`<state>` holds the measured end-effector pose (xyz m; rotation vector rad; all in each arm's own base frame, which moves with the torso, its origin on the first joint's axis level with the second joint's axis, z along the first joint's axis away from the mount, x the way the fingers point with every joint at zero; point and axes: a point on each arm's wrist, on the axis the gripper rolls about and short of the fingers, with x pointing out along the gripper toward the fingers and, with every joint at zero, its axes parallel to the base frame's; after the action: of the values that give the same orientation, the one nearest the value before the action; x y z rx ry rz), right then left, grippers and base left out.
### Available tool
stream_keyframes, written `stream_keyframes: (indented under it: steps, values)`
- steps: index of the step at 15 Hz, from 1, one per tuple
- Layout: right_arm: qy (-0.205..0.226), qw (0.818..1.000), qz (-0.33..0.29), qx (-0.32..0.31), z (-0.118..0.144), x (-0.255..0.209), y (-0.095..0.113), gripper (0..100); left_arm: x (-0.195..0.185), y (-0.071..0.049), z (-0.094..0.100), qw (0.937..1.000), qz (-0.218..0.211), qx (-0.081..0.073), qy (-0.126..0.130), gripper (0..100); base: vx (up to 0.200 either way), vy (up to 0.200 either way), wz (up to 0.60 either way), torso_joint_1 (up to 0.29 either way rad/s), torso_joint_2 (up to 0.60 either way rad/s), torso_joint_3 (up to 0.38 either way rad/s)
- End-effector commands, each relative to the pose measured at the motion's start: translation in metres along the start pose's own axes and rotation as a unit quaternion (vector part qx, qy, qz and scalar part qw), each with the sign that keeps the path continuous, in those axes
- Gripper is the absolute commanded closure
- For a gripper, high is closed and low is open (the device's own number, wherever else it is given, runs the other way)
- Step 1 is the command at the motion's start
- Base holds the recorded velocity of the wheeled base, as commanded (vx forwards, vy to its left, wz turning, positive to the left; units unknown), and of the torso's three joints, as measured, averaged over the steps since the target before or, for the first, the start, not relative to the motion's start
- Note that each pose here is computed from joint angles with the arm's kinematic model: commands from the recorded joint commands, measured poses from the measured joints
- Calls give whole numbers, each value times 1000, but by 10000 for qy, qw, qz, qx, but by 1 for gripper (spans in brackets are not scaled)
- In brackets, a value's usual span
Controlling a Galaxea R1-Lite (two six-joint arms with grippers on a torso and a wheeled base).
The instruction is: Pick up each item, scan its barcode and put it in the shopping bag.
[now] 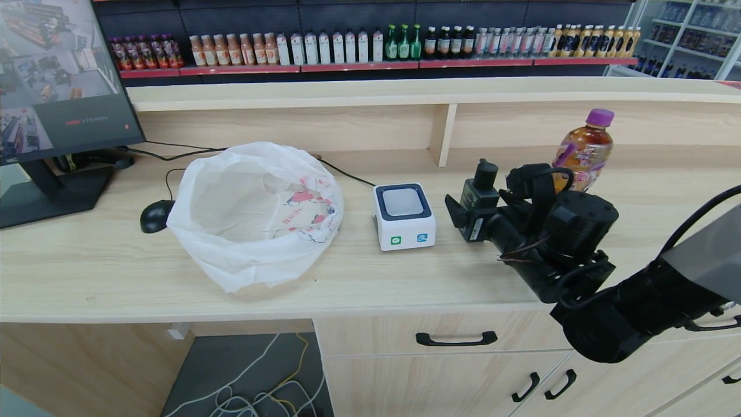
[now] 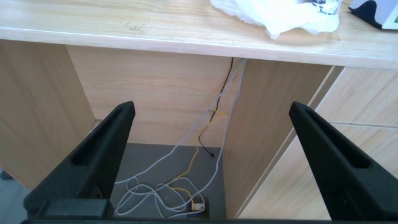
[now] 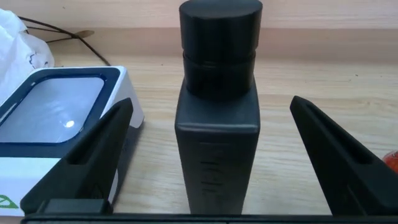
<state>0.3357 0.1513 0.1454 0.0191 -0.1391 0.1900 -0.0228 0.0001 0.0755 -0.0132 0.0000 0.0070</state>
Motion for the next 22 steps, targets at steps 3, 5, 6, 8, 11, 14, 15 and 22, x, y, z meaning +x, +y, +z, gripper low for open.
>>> stream_keyframes:
  steps: [3,5,6,8,11,14,15,22]
  values:
    - [16,10000,-94,-8,-6,7,-6,0,0,0,0,10000,3,-3,0,0,0,0,0,0,0,0]
    - [60,9999,-92,-18,-10,9,-5,0,0,0,0,10000,3,-3,0,0,0,0,0,0,0,0]
    - [45,9999,-93,-15,-11,11,-4,0,0,0,0,10000,3,-3,0,0,0,0,0,0,0,0]
    - [60,9999,-130,-24,-13,14,-7,0,0,0,0,10000,3,-3,0,0,0,0,0,0,0,0]
    - [82,9999,-130,-21,-16,15,-7,0,0,0,0,10000,3,-3,0,0,0,0,0,0,0,0]
    - [105,9998,-160,-30,-18,16,-8,0,0,0,0,10000,3,-3,0,0,0,0,0,0,0,0]
    - [97,9998,-168,-29,-17,16,-9,100,0,0,0,10000,3,-3,0,0,0,0,0,0,0,0]
    - [67,9998,-168,-23,-14,15,-10,100,0,0,0,10000,3,-3,0,0,0,0,0,0,0,0]
